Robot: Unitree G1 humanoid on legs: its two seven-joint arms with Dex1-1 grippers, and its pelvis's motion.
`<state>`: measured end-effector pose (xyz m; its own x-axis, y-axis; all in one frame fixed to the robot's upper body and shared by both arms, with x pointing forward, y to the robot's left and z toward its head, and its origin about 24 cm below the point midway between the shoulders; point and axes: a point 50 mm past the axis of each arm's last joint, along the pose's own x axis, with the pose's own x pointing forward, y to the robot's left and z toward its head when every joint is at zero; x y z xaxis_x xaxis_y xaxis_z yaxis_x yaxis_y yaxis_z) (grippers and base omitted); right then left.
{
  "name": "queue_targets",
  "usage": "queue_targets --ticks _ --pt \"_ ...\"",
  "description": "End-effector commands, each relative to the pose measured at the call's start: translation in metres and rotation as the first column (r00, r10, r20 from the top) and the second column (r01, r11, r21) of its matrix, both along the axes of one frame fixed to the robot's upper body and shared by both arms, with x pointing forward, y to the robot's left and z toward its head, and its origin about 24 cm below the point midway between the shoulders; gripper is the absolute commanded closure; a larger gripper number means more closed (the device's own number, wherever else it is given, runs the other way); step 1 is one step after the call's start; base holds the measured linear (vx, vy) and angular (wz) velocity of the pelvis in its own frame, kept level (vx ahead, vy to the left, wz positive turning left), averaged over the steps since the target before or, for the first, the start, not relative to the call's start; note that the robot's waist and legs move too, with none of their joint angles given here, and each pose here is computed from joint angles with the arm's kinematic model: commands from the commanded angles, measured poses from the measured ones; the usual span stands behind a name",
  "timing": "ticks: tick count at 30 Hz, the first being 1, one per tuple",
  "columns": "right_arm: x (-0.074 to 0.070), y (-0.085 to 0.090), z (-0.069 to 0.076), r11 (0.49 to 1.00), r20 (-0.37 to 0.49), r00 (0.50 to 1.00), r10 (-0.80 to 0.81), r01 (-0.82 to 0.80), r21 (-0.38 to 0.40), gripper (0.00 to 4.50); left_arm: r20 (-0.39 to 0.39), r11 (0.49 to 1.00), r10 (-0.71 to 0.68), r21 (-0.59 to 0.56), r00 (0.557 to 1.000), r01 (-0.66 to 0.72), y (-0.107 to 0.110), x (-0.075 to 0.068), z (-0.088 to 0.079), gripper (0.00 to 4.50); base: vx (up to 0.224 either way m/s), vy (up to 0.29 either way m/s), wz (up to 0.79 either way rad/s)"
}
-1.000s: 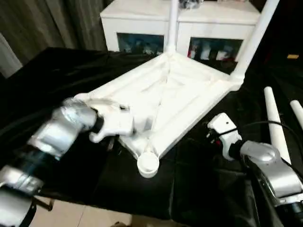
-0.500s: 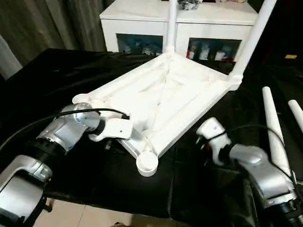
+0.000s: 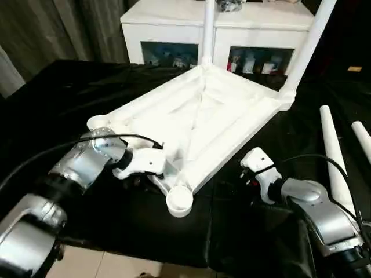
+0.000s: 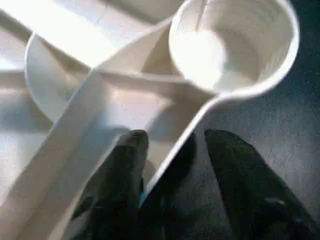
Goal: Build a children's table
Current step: Rotate table base
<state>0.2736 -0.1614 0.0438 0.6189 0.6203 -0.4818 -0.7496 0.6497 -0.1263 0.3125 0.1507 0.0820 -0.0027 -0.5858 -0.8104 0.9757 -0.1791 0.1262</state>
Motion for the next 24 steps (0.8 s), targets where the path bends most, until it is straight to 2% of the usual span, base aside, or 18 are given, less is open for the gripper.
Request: queue_targets --ticks 1,3,6,7,10,11,17,24 --pt "-0.001 -0.002 0.001 1.000 0.004 1.000 0.004 -0.004 -0.002 0.38 -0.044 0.999 0.024 0.024 0.999 -0.023 0.005 -0.007 -0.007 2.61 0.000 0.000 0.00" --pt "-0.001 -0.002 0.001 1.000 0.003 1.000 0.006 -0.006 -0.001 0.38 -0.045 0.999 0.027 0.022 0.999 -0.026 0.003 -0.010 -0.009 2.83 0.000 0.000 0.00" --pt "-0.001 -0.002 0.001 1.000 0.003 1.000 0.008 -0.008 -0.001 0.38 -0.050 0.999 0.023 0.043 0.998 -0.021 0.004 -0.014 -0.012 2.93 0.000 0.000 0.00" --pt "-0.001 -0.002 0.001 1.000 0.003 1.000 0.010 -0.010 0.000 0.38 -0.036 0.998 0.038 0.058 0.999 -0.036 0.006 -0.014 -0.014 3.17 0.000 0.000 0.00" --pt "0.000 -0.001 0.001 1.000 0.003 1.000 0.013 -0.013 0.002 0.38 -0.029 0.994 0.070 0.081 0.997 -0.067 0.009 -0.016 -0.016 3.28 0.000 0.000 0.00" --pt "0.000 -0.001 0.001 1.000 0.003 1.000 0.014 -0.014 0.004 0.38 -0.053 0.990 0.126 0.063 0.991 -0.123 0.009 -0.019 -0.015 3.35 0.000 0.000 0.00" --pt "-0.002 -0.001 0.001 1.000 0.002 1.000 0.010 -0.010 0.007 0.38 -0.143 0.970 0.231 -0.045 0.962 -0.240 -0.003 -0.030 -0.012 3.55 0.000 0.000 0.00" --pt "-0.001 -0.003 0.001 1.000 0.003 1.000 0.001 -0.001 0.005 0.38 -0.157 0.919 0.371 -0.080 0.915 -0.386 -0.018 -0.038 -0.019 3.81 0.000 0.000 0.00"
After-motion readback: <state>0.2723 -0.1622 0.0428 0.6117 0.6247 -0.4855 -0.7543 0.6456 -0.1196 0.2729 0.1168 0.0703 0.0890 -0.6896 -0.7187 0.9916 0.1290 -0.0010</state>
